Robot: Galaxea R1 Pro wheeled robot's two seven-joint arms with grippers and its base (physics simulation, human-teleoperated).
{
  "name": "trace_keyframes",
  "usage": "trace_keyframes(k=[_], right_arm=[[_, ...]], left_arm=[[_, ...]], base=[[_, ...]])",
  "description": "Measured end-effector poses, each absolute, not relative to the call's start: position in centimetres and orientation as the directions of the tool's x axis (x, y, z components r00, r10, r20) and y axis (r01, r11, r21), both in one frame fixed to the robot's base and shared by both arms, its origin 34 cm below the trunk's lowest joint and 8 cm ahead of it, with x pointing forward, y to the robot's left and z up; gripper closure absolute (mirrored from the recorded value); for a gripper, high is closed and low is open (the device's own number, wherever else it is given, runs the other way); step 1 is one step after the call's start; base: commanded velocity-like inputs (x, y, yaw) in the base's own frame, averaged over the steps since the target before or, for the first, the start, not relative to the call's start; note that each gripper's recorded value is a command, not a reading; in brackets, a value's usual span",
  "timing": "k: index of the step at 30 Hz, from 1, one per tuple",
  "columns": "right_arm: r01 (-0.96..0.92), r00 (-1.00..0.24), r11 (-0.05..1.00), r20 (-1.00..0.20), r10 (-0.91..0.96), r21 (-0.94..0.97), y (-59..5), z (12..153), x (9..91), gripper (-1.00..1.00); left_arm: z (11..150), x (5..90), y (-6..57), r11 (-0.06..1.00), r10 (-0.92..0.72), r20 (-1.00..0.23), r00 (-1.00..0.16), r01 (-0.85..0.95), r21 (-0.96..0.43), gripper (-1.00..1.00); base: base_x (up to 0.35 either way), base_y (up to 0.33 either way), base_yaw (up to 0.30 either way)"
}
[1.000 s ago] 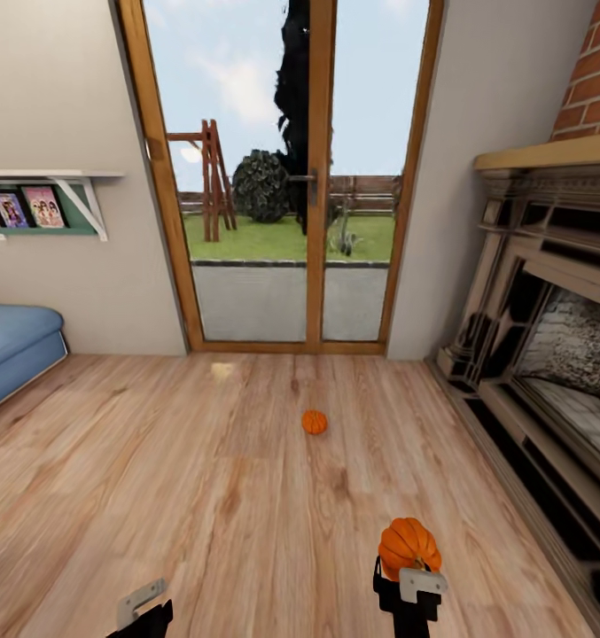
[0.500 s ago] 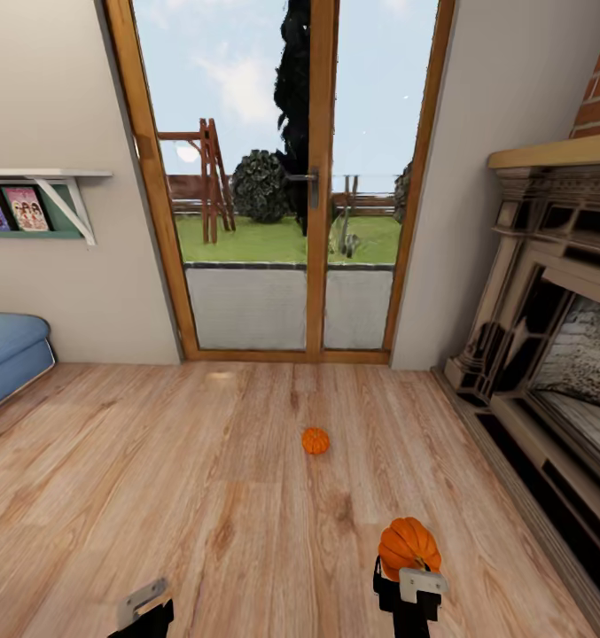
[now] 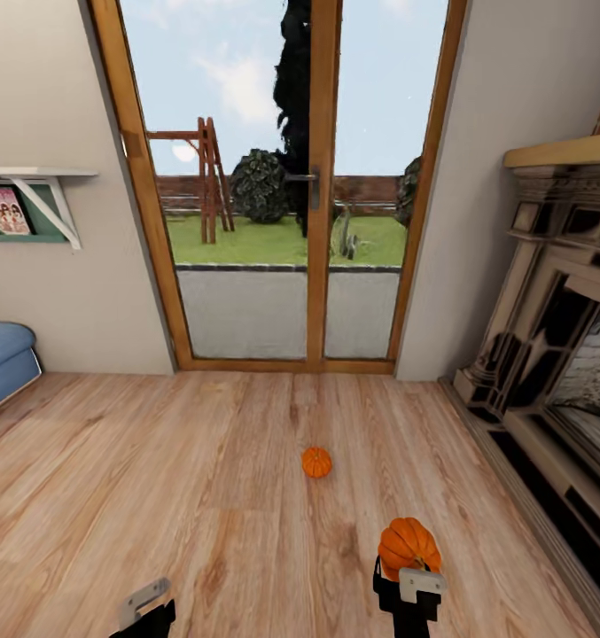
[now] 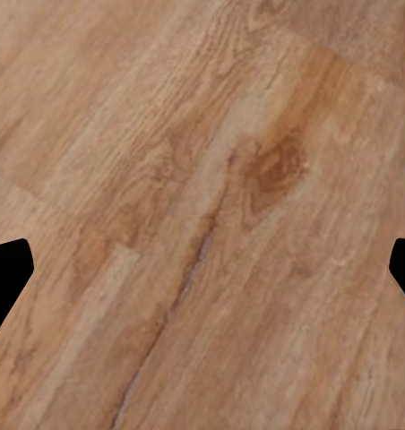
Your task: Place each of the two pumpkins and all three candles from the living room inside a cabinet in the living room (use any cabinet), then make sure every cabinet is closed, and position the cauldron so it is next to a table in the living room.
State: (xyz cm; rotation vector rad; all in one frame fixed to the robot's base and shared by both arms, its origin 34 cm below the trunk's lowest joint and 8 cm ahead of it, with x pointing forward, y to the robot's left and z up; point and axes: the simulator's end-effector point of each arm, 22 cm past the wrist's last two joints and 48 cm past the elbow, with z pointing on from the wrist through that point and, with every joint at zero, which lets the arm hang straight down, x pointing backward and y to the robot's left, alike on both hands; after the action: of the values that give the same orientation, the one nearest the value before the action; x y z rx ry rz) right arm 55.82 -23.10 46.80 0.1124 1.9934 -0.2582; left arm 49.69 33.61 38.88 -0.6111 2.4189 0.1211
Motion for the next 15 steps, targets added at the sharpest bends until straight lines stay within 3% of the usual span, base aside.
trace_keyframes(k=[6,15], right_arm=[[0.196,-0.424,0.972,-0.905,-0.037,-0.131,-23.12,46.8,55.81,1.0],[0.195,-0.423,0.972,-0.905,-0.037,-0.131,-23.11,46.82,55.83,1.0]], left_arm=[[38.85,49.7,33.39,0.888,-0.398,-0.601,-0.693,-0.454,-0.065,-1.0],[38.79,49.66,33.16,0.888,-0.4,-0.599,-0.693,-0.455,-0.067,-1.0]], base=[[0.331,-0.069,-0.082],[0.331,-0.124,-0.253]])
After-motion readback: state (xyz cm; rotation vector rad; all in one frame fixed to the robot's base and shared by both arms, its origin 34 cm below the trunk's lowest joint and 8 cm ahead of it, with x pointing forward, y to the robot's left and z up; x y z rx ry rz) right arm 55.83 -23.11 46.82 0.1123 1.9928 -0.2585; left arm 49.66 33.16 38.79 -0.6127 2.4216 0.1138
